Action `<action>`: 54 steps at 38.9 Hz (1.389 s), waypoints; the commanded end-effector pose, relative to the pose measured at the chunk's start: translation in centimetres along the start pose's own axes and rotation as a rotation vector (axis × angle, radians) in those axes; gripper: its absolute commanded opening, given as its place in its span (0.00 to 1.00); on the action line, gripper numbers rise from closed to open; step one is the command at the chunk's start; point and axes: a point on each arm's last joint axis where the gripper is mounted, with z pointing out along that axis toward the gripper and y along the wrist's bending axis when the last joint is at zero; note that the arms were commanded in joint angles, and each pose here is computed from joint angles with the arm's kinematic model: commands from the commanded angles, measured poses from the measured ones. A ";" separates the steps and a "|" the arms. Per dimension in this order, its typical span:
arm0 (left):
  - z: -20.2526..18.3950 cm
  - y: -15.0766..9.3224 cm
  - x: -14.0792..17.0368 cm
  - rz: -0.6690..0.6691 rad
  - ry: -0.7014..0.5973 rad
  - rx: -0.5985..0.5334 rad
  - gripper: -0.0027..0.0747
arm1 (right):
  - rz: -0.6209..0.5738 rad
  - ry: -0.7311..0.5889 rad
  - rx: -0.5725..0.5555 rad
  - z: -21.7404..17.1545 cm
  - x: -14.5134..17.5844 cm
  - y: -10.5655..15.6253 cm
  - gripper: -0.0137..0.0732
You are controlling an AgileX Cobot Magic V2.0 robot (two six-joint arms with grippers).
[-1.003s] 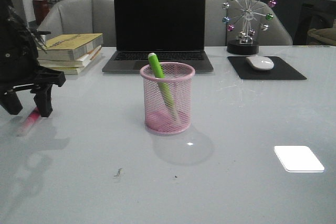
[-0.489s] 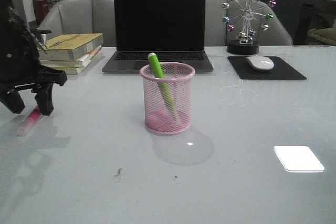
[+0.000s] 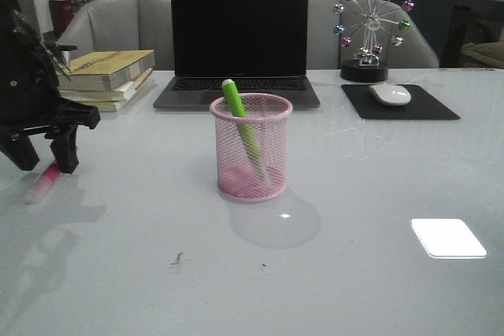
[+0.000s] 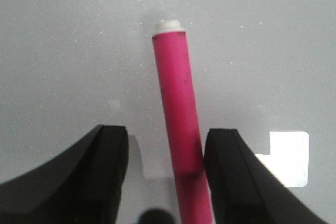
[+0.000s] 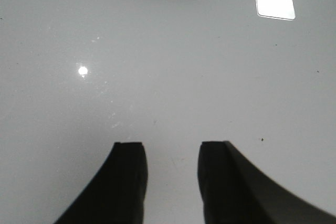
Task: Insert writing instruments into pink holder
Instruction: 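Lower the left gripper onto the pink highlighter and close it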
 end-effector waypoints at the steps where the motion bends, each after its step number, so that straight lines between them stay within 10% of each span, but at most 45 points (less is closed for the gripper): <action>1: -2.9 -0.4 -1.4 -0.009 -0.102 0.014 0.53 | -0.008 -0.095 0.017 -0.6 -1.3 -0.2 0.58; 28: 0.0 -0.3 -0.3 -0.012 0.025 0.008 0.52 | -0.008 -0.095 0.017 -0.6 -1.3 -0.2 0.58; 39: 0.8 -0.3 -0.1 -0.012 0.039 0.007 0.14 | -0.008 -0.095 0.017 -0.6 -1.3 -0.2 0.58; 54: -1.2 -1.3 -1.1 0.026 -0.045 0.027 0.16 | -0.008 -0.095 0.017 -0.6 -1.3 -0.2 0.58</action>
